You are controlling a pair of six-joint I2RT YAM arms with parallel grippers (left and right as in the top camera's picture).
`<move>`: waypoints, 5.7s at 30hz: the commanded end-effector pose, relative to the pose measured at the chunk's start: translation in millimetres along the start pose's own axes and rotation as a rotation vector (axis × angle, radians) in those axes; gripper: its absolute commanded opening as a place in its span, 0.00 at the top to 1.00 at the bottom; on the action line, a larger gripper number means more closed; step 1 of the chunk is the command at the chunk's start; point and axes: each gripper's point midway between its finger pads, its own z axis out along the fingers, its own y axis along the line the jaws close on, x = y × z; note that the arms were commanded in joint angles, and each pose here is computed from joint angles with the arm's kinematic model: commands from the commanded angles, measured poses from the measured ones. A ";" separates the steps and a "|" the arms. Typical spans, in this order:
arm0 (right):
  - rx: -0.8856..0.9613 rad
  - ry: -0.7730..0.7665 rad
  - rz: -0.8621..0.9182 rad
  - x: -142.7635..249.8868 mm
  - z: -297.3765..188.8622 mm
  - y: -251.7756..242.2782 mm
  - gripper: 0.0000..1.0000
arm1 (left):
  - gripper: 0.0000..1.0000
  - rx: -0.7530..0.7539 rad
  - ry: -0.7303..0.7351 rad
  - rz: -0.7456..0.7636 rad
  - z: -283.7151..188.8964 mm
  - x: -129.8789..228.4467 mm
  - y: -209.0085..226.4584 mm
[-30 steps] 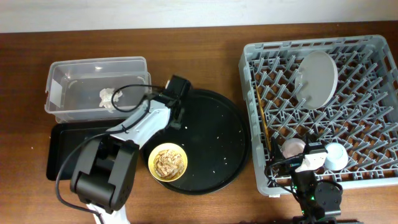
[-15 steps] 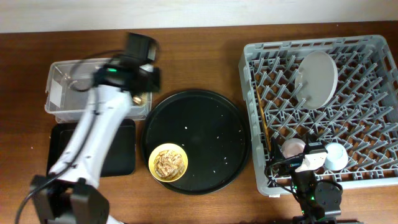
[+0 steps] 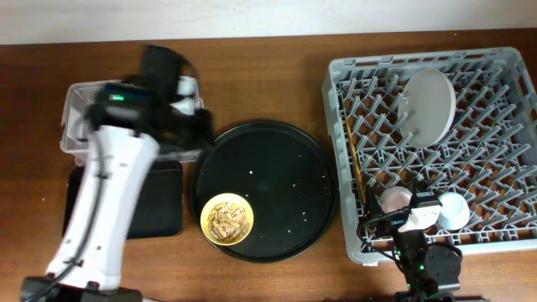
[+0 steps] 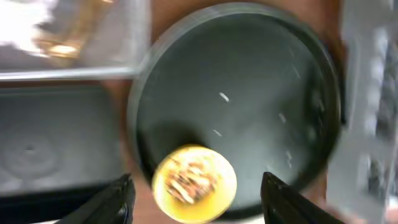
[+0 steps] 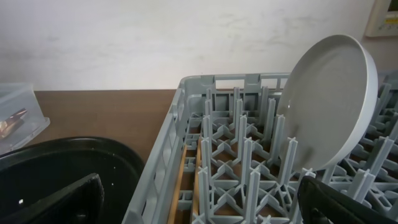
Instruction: Sort waste into correct bins and load items into the dishwasher rack
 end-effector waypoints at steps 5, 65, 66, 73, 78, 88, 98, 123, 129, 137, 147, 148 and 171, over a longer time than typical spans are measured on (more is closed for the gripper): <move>0.000 0.001 -0.006 2.1 0.1 -0.5 0.02 | 0.37 -0.201 0.139 0.043 105.7 116.3 -59.8; 0.000 0.001 -0.006 2.1 0.1 -0.5 0.02 | 1.00 1.110 -0.540 -0.177 52.9 45.3 119.9; 0.000 0.001 -0.006 2.1 0.1 -0.5 0.02 | 1.00 1.161 -0.474 -0.321 51.7 41.1 124.6; 0.000 0.001 -0.006 2.1 0.1 -0.5 0.02 | 1.00 1.132 -0.434 -0.122 34.1 60.5 80.3; 0.000 0.001 -0.006 2.1 0.1 -0.5 0.02 | 1.00 1.018 -0.395 -0.168 39.8 55.9 103.3; 0.000 0.001 -0.006 2.1 0.1 -0.5 0.02 | 1.00 1.342 -0.322 0.289 13.4 75.9 -35.1; 0.000 0.001 -0.006 2.1 0.1 -0.5 0.02 | 1.00 1.175 -0.508 0.391 -15.6 -47.2 -155.0; 0.000 0.001 -0.006 2.1 0.1 -0.5 0.02 | 0.85 1.466 -0.187 0.106 115.9 -60.0 -386.4; 0.000 0.001 -0.006 2.1 0.1 -0.5 0.02 | 0.76 1.385 -0.065 0.057 142.8 -72.4 -353.8; 0.000 0.001 -0.006 2.1 0.1 -0.5 0.02 | 0.99 1.376 -0.043 -0.034 144.3 -77.4 -355.6; 0.000 0.001 -0.006 2.1 0.1 -0.5 0.02 | 0.47 1.327 -0.081 -0.325 154.1 -114.1 -342.9; 0.000 0.001 -0.006 2.1 0.1 -0.5 0.01 | 0.01 1.330 -0.072 -0.317 153.7 -115.8 -338.4; 0.000 0.001 -0.006 2.1 0.1 -0.5 0.02 | 0.01 -0.134 -0.307 0.069 -57.2 -17.8 -17.4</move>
